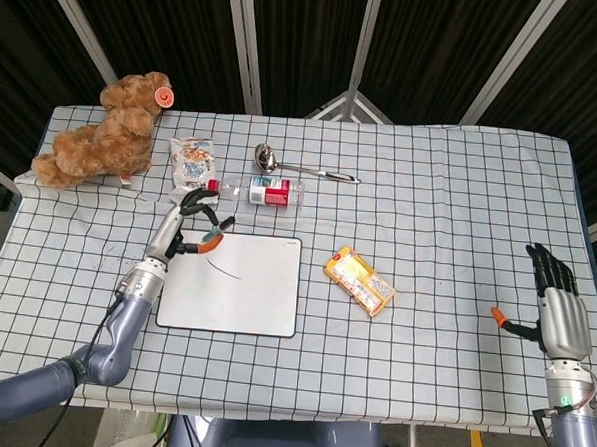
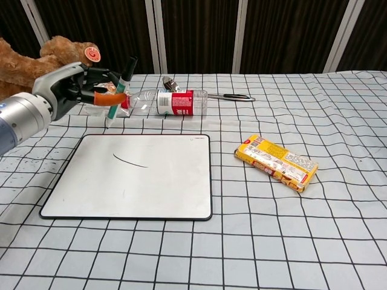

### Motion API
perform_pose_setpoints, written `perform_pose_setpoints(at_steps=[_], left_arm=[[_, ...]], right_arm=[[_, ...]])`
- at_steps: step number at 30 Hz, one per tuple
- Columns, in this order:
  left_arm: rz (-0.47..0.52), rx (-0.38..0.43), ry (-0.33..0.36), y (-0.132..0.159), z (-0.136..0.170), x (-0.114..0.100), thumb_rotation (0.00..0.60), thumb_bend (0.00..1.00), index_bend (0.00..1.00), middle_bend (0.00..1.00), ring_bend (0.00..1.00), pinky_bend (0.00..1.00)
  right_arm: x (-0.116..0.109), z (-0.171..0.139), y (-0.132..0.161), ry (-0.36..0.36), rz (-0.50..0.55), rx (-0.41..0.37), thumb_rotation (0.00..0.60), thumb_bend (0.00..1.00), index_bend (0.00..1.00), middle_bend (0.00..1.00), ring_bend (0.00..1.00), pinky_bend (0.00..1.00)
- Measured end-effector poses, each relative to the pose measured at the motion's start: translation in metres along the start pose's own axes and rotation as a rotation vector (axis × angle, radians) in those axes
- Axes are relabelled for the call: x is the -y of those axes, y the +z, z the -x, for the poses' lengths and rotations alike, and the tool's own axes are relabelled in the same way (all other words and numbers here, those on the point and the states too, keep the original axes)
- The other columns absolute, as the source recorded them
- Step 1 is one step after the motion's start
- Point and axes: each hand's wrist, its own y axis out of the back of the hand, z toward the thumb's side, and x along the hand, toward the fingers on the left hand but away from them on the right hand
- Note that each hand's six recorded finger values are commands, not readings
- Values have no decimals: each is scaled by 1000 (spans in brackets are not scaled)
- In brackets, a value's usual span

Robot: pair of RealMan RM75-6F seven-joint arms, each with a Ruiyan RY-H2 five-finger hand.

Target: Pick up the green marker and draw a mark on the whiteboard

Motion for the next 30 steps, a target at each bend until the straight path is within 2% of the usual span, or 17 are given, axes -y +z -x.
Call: perform_pose_setpoints(at_steps=[12,30], left_arm=[[5,-45,-64,-8,17,39,600,446,752,154,0,15],[-21,-66,-63,-11,13,47,600,447,752,154,0,15]], right_arm=[[-1,0,0,0,4,-3,600,209,0,0,0,0],[-1,0,0,4,8,-8,600,209,0,0,0,0]])
